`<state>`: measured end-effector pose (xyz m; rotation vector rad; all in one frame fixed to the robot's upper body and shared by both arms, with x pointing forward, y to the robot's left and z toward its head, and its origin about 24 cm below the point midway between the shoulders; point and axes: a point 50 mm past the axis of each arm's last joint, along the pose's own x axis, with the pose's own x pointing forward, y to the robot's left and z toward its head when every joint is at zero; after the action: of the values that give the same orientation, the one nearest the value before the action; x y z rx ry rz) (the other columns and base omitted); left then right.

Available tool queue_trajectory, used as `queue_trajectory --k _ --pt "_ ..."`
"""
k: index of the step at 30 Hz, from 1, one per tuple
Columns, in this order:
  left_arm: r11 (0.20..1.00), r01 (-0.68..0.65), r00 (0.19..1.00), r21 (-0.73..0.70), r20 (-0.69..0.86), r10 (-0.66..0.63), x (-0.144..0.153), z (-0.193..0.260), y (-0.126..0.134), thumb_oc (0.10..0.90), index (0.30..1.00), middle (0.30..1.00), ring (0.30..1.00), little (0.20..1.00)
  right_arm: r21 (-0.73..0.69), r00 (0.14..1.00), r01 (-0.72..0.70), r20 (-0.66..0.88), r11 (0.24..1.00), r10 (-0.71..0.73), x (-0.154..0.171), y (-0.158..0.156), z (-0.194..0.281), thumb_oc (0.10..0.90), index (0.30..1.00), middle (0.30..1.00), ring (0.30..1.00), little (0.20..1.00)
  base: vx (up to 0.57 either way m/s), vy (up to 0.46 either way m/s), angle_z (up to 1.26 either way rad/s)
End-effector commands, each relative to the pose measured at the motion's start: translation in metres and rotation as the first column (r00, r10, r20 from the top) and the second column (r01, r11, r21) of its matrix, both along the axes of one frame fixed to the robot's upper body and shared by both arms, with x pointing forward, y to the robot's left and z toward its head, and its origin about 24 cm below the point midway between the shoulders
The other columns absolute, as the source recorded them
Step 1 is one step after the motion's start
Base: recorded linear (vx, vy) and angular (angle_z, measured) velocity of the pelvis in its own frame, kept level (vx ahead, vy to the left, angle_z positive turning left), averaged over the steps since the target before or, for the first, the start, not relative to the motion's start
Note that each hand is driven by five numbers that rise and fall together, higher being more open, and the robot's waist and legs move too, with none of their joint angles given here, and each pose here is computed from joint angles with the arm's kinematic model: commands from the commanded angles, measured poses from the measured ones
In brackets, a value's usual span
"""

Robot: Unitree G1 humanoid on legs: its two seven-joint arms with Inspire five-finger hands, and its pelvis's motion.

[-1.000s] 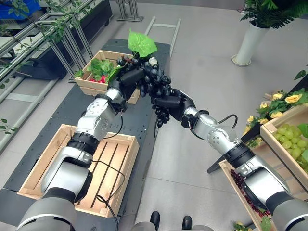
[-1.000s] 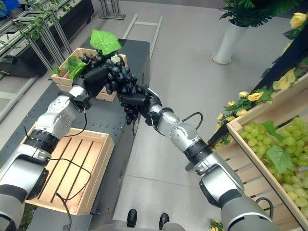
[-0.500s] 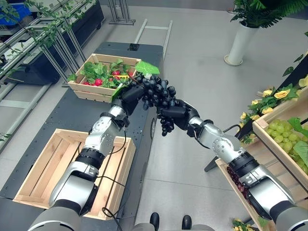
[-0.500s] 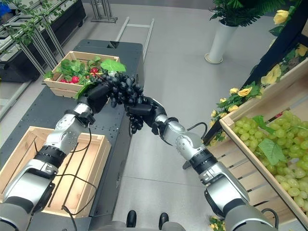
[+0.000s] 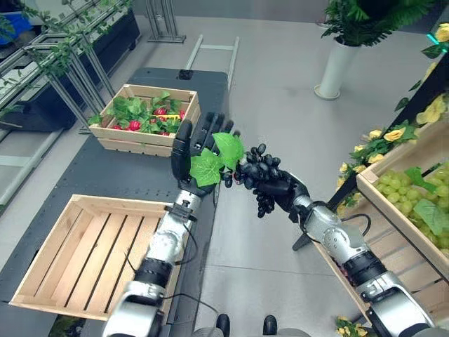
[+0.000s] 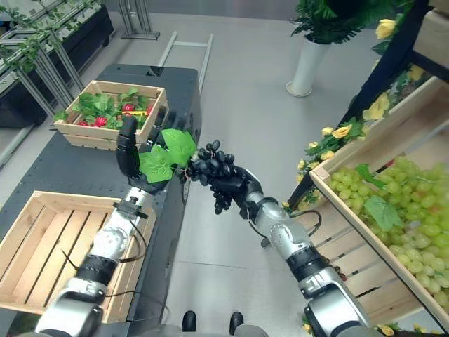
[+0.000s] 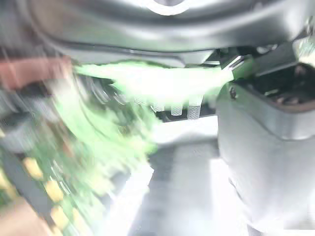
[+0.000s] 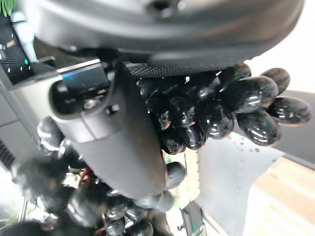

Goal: Pick up the fruits from the basket on one side to the basket on the other side

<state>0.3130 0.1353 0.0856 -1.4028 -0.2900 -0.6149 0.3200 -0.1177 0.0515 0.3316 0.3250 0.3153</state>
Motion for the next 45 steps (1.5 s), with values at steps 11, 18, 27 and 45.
queue_trajectory --k 11,18,27,45 --pt "0.962 0.078 0.980 -0.262 0.198 -0.025 -0.021 0.011 -0.027 0.800 0.900 0.900 0.900 0.900 0.168 0.985 0.027 0.161 0.985 -0.054 -0.011 0.002 0.012 0.400 0.300 0.300 0.300 0.300 0.01 0.002 -0.13" --pt "0.999 -0.001 0.999 -0.042 -0.034 -0.001 -0.034 -0.044 -0.019 0.800 0.900 0.900 0.900 0.900 0.203 0.986 0.045 0.151 0.978 -0.077 -0.030 -0.006 -0.007 0.400 0.300 0.300 0.300 0.300 0.00 0.011 -0.10" --pt "0.908 -0.076 0.914 0.412 -0.336 0.229 -0.072 -0.121 0.031 0.800 0.900 0.900 0.900 0.900 0.158 0.991 0.117 0.045 0.980 -0.125 -0.072 -0.027 -0.052 0.400 0.300 0.300 0.300 0.300 0.00 0.016 -0.09" --pt "0.851 0.123 0.820 0.511 -0.535 0.203 -0.106 -0.164 0.017 0.800 0.900 0.900 0.900 0.900 0.134 0.918 0.396 -0.052 0.908 -0.393 -0.090 -0.049 -0.085 0.400 0.300 0.300 0.300 0.300 -0.01 0.002 -0.10"
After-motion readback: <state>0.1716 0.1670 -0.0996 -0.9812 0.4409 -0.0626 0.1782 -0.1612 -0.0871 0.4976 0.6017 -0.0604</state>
